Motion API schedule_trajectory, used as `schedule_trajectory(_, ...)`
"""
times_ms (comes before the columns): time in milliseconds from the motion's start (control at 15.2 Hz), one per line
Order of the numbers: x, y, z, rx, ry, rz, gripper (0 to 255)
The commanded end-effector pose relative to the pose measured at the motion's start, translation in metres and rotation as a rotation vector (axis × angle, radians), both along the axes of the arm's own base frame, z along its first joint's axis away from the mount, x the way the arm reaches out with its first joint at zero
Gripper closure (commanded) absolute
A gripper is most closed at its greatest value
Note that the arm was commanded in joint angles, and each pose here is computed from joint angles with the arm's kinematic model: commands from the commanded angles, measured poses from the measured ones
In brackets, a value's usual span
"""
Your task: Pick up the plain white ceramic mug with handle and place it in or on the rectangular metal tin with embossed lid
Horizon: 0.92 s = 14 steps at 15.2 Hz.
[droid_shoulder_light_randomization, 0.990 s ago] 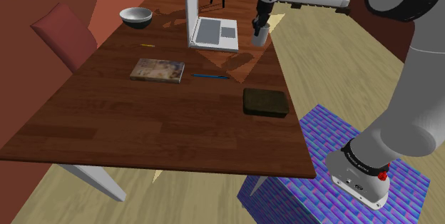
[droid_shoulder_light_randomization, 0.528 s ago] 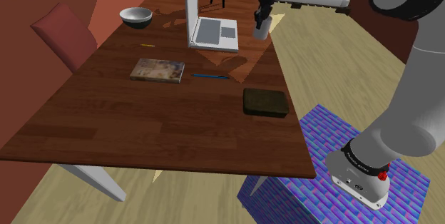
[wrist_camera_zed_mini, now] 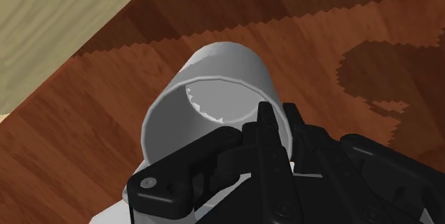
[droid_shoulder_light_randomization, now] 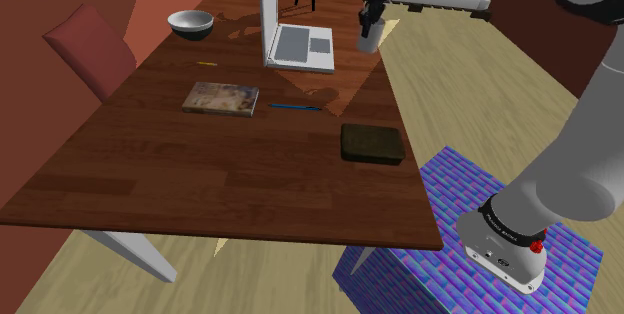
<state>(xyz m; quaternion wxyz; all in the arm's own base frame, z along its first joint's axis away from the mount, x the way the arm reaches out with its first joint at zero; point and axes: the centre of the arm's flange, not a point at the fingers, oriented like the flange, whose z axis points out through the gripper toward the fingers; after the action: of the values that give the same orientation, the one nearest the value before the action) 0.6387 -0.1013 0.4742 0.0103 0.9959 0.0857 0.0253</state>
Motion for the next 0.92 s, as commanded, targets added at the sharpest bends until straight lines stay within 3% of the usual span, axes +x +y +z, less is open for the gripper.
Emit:
schedule_trajectory(0, -0.02, 0.016, 0.0, 0.0, 0.0, 0.0, 255)
schedule_trajectory(858, -0.145, 0.133, 0.01, 0.0, 0.0, 0.0, 255)
